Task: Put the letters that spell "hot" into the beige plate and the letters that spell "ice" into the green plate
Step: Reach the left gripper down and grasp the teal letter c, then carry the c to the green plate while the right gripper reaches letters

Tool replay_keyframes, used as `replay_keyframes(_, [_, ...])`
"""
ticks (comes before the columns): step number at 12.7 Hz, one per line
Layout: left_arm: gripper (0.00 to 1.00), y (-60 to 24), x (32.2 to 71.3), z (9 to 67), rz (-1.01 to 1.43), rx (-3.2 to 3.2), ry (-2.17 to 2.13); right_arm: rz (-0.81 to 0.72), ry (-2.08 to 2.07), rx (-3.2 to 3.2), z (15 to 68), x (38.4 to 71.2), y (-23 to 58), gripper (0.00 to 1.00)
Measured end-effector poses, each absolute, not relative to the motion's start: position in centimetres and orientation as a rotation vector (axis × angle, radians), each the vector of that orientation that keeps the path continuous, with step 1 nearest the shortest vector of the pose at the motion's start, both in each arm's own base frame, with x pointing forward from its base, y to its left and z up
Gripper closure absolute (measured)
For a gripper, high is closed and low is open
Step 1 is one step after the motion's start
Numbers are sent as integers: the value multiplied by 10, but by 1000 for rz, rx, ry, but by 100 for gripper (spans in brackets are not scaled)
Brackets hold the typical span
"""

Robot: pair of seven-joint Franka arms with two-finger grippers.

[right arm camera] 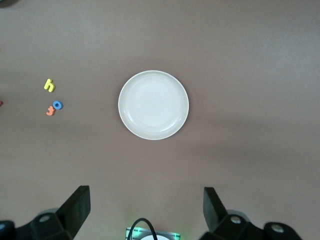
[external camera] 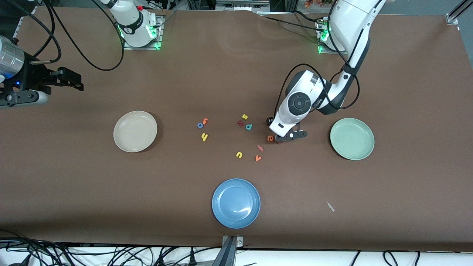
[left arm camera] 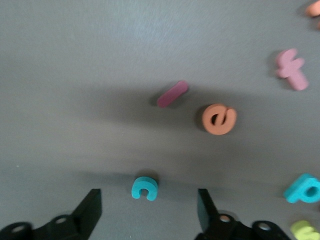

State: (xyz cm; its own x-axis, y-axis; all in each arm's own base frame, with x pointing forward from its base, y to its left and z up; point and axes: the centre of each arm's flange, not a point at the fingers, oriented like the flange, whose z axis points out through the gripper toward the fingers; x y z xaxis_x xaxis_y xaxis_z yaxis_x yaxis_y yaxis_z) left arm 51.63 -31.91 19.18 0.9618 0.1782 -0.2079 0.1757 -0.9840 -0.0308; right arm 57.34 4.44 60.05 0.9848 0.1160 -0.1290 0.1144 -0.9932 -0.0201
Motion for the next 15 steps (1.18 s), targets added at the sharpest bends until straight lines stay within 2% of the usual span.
replay_keyframes(1, [19,-316,509,183,344,-3091,-279,204,-170,-3119,600,573,46,0])
replay_keyframes(2, [26,-313,504,178,352,-3085,-279,202,-165,-3120,600,573,50,0])
replay_keyframes(3, [26,-312,502,175,356,-3083,-278,191,-173,-3120,600,574,55,0])
replay_keyframes(4, [33,-314,501,175,357,-3084,-275,174,-179,-3121,597,577,63,0])
replay_keyframes(5, [34,-316,500,176,359,-3086,-268,163,-159,-3122,590,582,72,0])
replay_keyframes(6, [43,-318,499,176,361,-3087,-264,157,-116,-3124,578,588,81,0])
replay_keyframes(7, [49,-318,499,176,355,-3091,-263,151,-73,-3124,563,595,90,0])
replay_keyframes(10, [51,-320,501,169,318,-3114,-270,114,11,-3115,496,607,126,0])
replay_keyframes(12, [59,-321,502,169,309,-3120,-270,93,100,-3103,450,608,154,0])
replay_keyframes(13, [59,-321,502,169,309,-3120,-270,94,138,-3098,431,607,169,0])
replay_keyframes(14, [67,-322,502,170,305,-3123,-268,106,167,-3096,415,605,184,0])
replay_keyframes(15, [67,-322,502,170,305,-3123,-268,112,203,-3092,402,603,199,0])
